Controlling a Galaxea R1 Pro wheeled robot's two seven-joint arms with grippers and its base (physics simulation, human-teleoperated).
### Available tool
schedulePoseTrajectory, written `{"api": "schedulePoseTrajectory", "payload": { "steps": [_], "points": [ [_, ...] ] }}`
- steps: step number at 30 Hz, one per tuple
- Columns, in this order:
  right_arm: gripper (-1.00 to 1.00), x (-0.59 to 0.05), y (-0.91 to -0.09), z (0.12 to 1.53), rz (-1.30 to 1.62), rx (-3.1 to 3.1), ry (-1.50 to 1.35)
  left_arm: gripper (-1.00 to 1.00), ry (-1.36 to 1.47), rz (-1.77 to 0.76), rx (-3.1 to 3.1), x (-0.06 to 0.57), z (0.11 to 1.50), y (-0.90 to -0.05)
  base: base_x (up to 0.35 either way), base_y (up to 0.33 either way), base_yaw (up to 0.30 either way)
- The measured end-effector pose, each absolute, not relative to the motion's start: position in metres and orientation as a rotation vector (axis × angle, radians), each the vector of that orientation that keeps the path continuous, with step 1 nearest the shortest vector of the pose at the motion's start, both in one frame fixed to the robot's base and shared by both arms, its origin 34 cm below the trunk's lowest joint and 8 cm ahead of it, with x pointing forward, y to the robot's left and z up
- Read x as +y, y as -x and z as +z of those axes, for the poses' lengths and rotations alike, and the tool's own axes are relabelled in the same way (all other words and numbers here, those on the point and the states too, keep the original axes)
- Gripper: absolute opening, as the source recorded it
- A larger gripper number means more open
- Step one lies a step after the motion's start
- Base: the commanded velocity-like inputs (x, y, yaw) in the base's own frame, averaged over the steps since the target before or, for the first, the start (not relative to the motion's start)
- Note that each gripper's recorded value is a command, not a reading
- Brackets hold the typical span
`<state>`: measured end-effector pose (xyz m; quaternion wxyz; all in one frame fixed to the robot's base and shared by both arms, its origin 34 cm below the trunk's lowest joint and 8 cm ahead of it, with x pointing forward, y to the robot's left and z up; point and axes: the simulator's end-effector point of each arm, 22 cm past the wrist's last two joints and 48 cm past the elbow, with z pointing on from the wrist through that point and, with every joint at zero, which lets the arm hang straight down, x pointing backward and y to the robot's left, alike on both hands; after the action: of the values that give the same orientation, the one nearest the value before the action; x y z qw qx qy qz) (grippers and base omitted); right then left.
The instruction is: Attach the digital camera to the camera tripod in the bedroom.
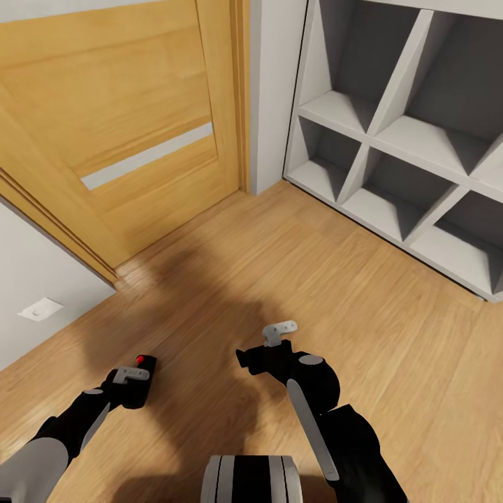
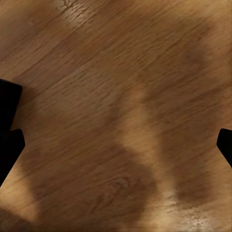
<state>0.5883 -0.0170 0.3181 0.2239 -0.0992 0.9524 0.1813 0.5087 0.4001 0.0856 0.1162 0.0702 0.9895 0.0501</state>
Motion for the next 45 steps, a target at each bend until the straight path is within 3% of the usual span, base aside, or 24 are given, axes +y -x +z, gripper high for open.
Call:
{"api": "schedulePoseTrajectory", "payload": {
  "steps": [16,17,42,45],
  "points": [
    [1.00,-0.017,-0.588,0.318,0.501,2.629,0.274,1.00,-0.202,0.145,2.897,0.400,0.086,-0.509,0.000,0.000,0.000],
    [1.00,-0.017,-0.588,0.318,0.501,2.629,0.274,-1.00,-0.202,0.146,2.897,0.400,0.086,-0.509,0.000,0.000,0.000],
    [1.00,-0.017,-0.588,0.318,0.500,2.630,0.272,-1.00,-0.198,0.135,2.899,0.400,0.086,-0.508,0.000,0.000,0.000],
    [1.00,-0.017,-0.588,0.318,0.500,2.630,0.272,-1.00,-0.218,0.038,2.881,0.389,0.090,-0.518,0.000,0.000,0.000]
  ]
}}
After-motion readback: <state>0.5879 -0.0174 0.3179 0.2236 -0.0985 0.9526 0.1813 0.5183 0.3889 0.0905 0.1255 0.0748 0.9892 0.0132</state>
